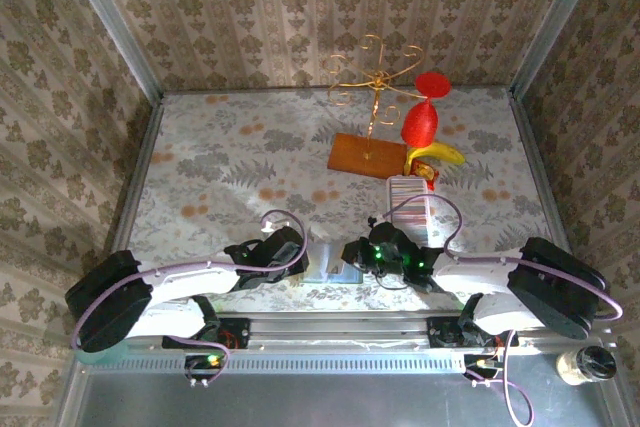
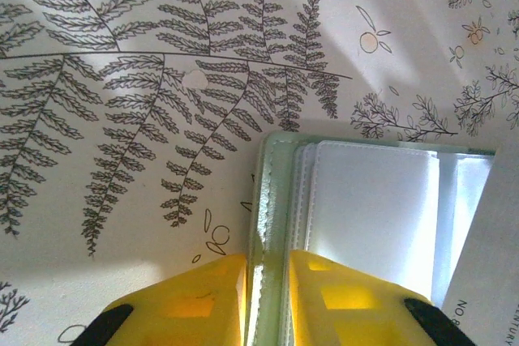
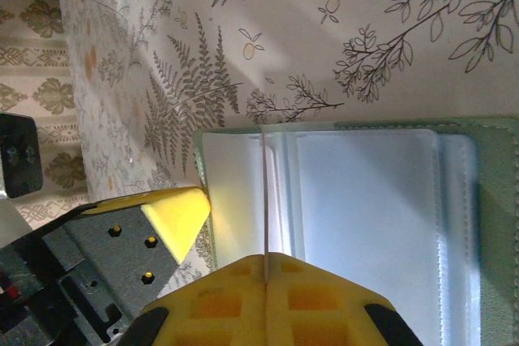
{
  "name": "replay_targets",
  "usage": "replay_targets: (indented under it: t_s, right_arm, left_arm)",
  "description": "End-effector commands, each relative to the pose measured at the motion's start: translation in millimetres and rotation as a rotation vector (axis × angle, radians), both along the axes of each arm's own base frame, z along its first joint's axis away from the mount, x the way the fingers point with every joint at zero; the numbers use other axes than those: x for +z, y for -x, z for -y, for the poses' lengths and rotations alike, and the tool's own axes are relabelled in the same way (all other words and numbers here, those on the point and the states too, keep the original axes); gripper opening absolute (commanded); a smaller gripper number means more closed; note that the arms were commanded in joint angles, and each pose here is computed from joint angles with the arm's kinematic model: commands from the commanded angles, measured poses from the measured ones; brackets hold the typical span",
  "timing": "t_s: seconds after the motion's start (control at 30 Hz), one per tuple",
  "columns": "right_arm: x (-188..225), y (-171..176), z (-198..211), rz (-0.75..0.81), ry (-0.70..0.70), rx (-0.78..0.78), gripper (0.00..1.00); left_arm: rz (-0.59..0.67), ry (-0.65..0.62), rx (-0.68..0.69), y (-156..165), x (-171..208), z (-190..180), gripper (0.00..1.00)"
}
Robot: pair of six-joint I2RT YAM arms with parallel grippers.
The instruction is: Put the credit cards into the card holder
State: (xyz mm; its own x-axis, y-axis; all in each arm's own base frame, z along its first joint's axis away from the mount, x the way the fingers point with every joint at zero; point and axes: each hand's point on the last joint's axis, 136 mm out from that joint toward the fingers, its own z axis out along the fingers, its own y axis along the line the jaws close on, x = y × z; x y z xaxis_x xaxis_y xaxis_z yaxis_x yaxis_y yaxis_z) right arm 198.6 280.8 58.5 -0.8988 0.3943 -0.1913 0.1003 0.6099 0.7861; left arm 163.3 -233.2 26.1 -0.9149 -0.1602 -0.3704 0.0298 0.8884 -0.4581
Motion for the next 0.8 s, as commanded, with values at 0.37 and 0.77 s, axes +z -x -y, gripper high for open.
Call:
replay_targets:
  t_s: [0.37, 0.77]
  right_arm:
    - [-10, -3, 10, 0.011, 0.077, -0.030, 0.00]
    - [-1, -4, -2, 0.033, 0.020, -0.002, 0.00]
  left_arm:
    - [0.006, -0.006, 0.001, 1, 3, -1, 0.21]
    - [0.007, -0.007, 0.000, 1, 4, 0, 0.20]
